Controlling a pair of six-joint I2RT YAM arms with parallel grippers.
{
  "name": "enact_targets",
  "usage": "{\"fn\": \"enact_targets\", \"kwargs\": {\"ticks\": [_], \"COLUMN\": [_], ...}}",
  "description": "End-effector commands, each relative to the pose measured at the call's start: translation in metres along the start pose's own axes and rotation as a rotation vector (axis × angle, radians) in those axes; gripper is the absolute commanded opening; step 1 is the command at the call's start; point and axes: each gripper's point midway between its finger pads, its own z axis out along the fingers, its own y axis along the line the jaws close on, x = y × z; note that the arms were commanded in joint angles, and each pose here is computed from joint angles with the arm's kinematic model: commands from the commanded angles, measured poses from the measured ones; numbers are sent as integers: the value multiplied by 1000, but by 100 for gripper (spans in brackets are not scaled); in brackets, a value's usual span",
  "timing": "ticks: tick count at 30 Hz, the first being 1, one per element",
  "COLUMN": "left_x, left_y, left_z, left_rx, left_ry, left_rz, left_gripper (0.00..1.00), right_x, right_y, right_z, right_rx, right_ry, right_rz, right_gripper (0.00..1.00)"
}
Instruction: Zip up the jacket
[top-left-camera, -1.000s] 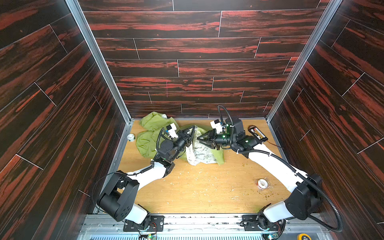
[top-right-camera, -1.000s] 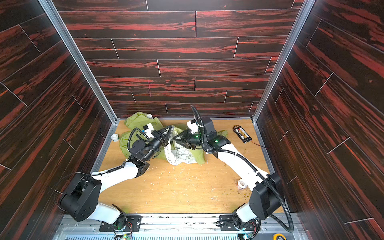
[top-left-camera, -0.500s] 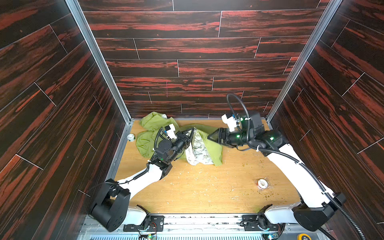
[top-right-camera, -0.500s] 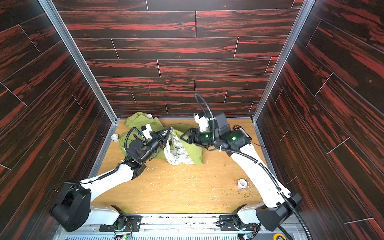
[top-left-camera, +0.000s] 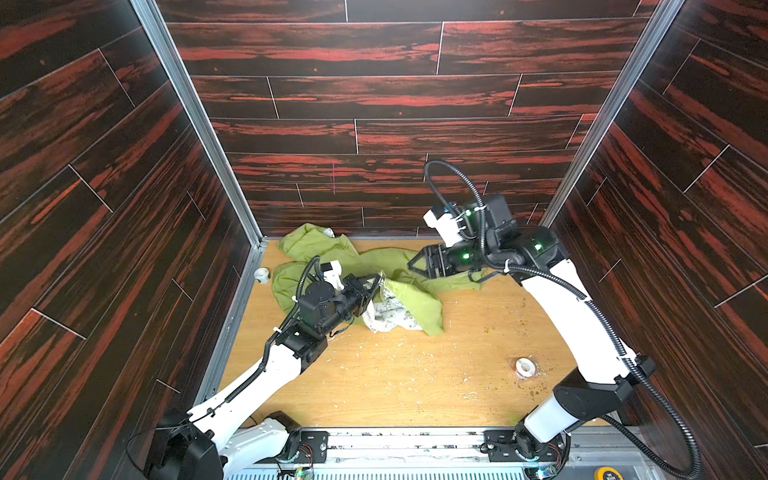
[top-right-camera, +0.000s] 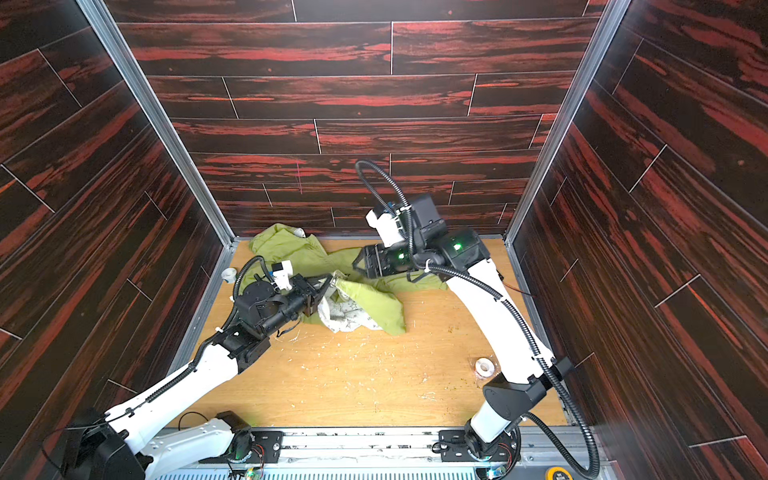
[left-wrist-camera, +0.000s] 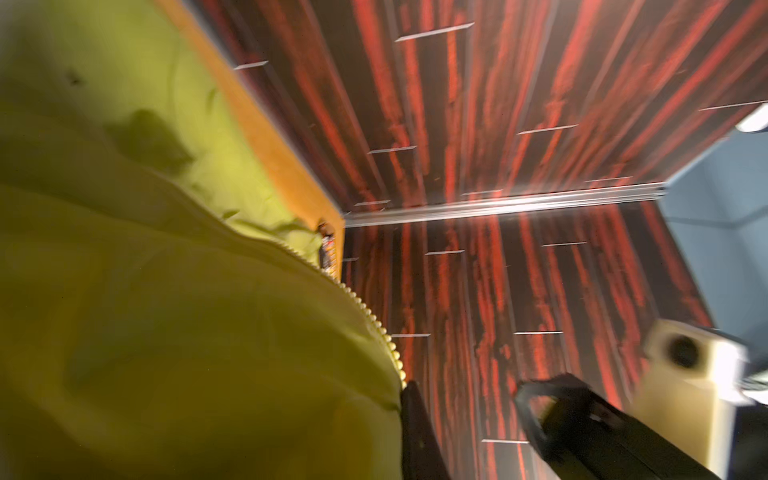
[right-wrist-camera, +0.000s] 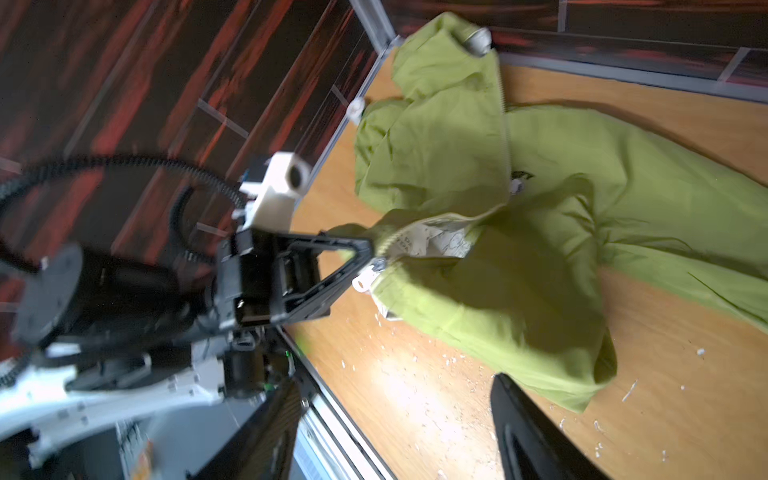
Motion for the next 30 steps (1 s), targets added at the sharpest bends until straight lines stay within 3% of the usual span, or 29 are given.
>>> {"fn": "enact_targets", "kwargs": {"ticks": [1, 6, 11, 18, 25, 30], "left_x": [5, 12, 19, 23, 27, 28], "left_y": [-9, -5, -3, -5, -6, -11], "left_z": [-12, -18, -23, -30, -32, -33], "left_rx": [-28, -66, -99, -119, -135, -126], "left_ry": [36, 86, 127, 154, 177, 185], "left_rz": [-17, -67, -96, -131, -167, -173], "left_gripper": [0, 0, 0, 0, 0, 0], "right_x": [23, 39, 47, 59, 63, 66], "right_y": [9, 22, 26, 28, 31, 30], "right_z": [17, 42, 62, 84, 98, 104], "right_rx": [29, 90, 57, 46, 50, 77], "right_ry": [98, 128, 144, 189, 197, 196], "right_rz": [-114, -250, -271, -325, -357, -382], "right_gripper": [74, 69, 56, 61, 55, 58]}}
